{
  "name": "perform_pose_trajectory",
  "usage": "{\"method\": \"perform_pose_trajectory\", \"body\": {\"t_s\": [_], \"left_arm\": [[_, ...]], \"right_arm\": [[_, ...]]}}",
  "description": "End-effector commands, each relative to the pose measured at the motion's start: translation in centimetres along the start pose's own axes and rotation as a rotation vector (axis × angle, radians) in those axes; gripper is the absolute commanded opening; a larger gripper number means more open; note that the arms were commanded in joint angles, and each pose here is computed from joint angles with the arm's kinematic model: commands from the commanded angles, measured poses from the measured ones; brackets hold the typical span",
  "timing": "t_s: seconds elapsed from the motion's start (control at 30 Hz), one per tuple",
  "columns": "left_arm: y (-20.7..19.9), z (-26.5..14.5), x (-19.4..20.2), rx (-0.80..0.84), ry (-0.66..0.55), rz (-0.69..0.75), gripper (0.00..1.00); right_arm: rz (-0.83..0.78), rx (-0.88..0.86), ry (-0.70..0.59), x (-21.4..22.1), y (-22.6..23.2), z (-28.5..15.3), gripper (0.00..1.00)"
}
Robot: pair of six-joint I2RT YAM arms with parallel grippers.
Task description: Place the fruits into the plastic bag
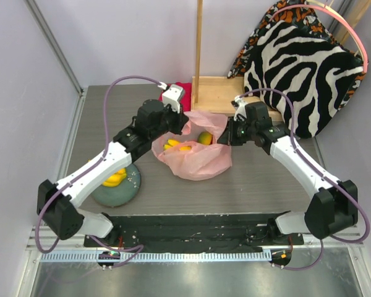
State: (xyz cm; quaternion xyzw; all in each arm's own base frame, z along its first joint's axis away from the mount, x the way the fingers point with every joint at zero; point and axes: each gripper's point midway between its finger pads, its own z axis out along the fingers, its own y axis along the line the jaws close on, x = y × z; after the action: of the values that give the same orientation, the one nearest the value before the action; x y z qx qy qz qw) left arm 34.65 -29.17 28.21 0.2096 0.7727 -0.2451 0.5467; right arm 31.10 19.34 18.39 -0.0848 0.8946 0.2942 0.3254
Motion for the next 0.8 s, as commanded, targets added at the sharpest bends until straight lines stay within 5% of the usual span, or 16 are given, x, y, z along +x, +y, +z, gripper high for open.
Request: {"method": "perform_pose_trajectory", "body": {"t_s": [0.0,0.23,0.33,0.37,0.57,0.77], "left_arm": [[-2.0,-3.4,-3.6,0.098,-0.064,0.031,0.00],[-5.6,-6.1,-4.0,0.310,-0.090,0.061,0.00],[-5.5,-6.3,-3.4,0.314,-0.109,0.029,0.00],[-5.5,-6.2,-3.3,0.309,-0.115,0.021,0.00],[-4.3,-5.9,-2.9,0.278,-0.090,-0.028,0.00],[-2.1,-5.4,-3.5,0.267,-0.108,-0.136,0.00]], "right_arm": [[-0.051,0.012,-0.112,-5.2,0.3,1.1,0.01],[-0.026,-0.062,-0.124,-9.6,1.7,4.7,0.06],[-0.008,-0.109,-0.126,-10.8,2.9,5.6,0.28],[0.001,-0.115,-0.132,-11.2,3.1,5.4,0.43],[-0.029,-0.040,-0.260,-12.9,3.9,0.1,0.74],[-0.021,0.081,-0.308,-7.9,4.2,-5.2,0.75]]}}
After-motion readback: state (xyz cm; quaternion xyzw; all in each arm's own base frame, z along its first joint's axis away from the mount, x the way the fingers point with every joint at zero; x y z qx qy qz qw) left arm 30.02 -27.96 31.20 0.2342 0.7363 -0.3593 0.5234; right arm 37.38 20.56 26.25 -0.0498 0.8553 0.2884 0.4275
